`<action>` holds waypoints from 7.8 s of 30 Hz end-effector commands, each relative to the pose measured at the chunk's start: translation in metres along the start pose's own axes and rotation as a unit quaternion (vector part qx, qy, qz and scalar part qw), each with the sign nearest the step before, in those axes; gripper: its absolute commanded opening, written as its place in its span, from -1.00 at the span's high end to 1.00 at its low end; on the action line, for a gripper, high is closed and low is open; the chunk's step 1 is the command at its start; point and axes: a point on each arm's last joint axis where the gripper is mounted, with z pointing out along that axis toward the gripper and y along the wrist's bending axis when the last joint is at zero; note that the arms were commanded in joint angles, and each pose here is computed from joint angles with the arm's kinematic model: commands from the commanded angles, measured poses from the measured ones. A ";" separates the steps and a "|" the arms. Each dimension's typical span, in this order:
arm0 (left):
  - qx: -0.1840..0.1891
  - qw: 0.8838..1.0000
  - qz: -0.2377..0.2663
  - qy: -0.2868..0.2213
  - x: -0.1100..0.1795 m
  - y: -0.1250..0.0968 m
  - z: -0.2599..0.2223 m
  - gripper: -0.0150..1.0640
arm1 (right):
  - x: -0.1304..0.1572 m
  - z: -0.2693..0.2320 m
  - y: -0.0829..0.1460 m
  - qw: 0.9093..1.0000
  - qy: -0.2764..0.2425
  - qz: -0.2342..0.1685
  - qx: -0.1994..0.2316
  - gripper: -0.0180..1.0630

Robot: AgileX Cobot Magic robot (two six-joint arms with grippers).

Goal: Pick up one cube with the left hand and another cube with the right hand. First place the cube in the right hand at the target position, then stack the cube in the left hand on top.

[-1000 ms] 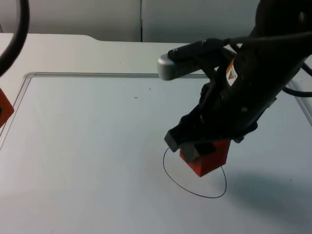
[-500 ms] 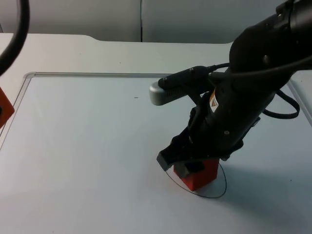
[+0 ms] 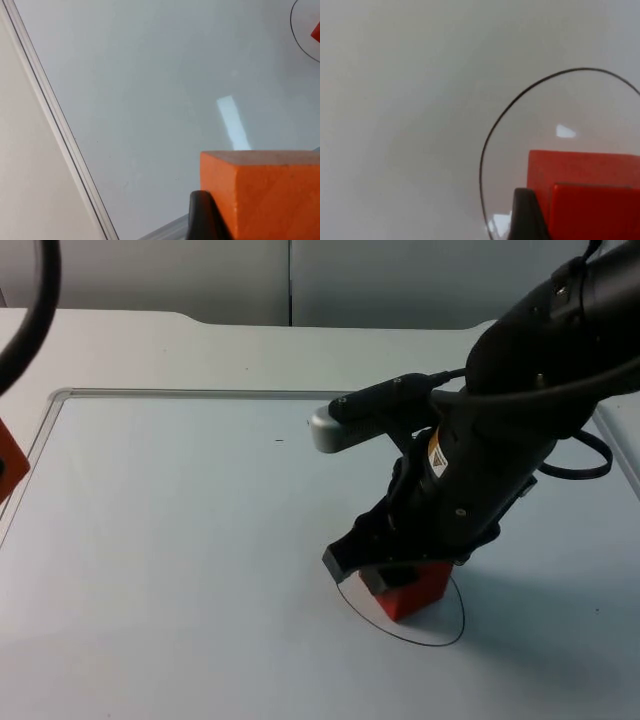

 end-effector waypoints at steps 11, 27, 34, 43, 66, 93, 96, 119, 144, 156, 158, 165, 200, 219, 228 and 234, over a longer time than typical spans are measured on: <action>0.005 1.000 0.001 -0.008 0.000 -0.001 -0.002 0.58 | 0.005 0.003 0.000 1.000 0.017 0.000 0.006 0.97; 0.005 1.000 0.001 -0.009 0.000 -0.001 -0.002 0.58 | 0.005 0.003 0.001 1.000 0.021 0.011 0.001 -0.44; 0.005 1.000 0.001 -0.009 0.000 -0.001 -0.002 0.58 | 0.005 0.002 0.001 1.000 0.019 0.011 0.001 -0.76; 0.005 1.000 0.001 -0.009 0.000 -0.001 -0.002 0.58 | -0.011 -0.046 -0.001 0.999 -0.051 0.014 -0.009 -0.76; 0.054 0.997 0.050 -0.022 -0.030 -0.013 0.010 0.73 | 0.101 -0.378 -0.054 0.867 -0.495 -0.040 0.038 -0.76; 0.152 0.960 0.218 0.090 -0.152 -0.136 0.161 0.77 | 0.144 -0.387 -0.070 0.889 -0.449 -0.022 0.083 -0.76; 0.151 0.958 0.223 0.101 -0.153 -0.141 0.175 0.77 | 0.144 -0.387 -0.070 0.890 -0.447 -0.022 0.084 -0.76; 0.137 0.940 0.292 0.109 -0.128 -0.152 0.209 0.77 | 0.145 -0.387 -0.071 0.891 -0.444 -0.025 0.090 -0.76; 0.141 0.943 0.284 0.098 -0.127 -0.153 0.214 0.77 | 0.145 -0.387 -0.071 0.891 -0.444 -0.025 0.089 -0.76; 0.140 0.942 0.284 0.114 -0.122 -0.152 0.224 0.77 | 0.145 -0.387 -0.071 0.891 -0.444 -0.025 0.089 -0.76; 0.139 0.941 0.284 0.122 -0.119 -0.152 0.228 0.77 | 0.145 -0.387 -0.071 0.891 -0.444 -0.025 0.089 -0.76; 0.139 0.941 0.282 0.125 -0.117 -0.152 0.233 0.77 | 0.145 -0.386 -0.071 0.892 -0.443 -0.025 0.090 -0.76; 0.149 0.945 0.257 0.136 -0.116 -0.154 0.232 -0.31 | 0.145 -0.386 -0.071 0.891 -0.444 -0.025 0.089 -0.76; 0.137 0.946 0.281 0.089 -0.134 -0.152 0.189 -0.31 | 0.145 -0.386 -0.071 0.892 -0.444 -0.024 0.086 -0.76; 0.137 0.946 0.293 -0.013 -0.158 -0.148 0.106 -0.31 | 0.145 -0.386 -0.071 0.892 -0.444 -0.024 0.086 -0.76; 0.139 0.934 0.298 -0.143 -0.162 -0.132 -0.011 -0.31 | 0.145 -0.386 -0.070 0.892 -0.443 -0.023 0.081 -0.76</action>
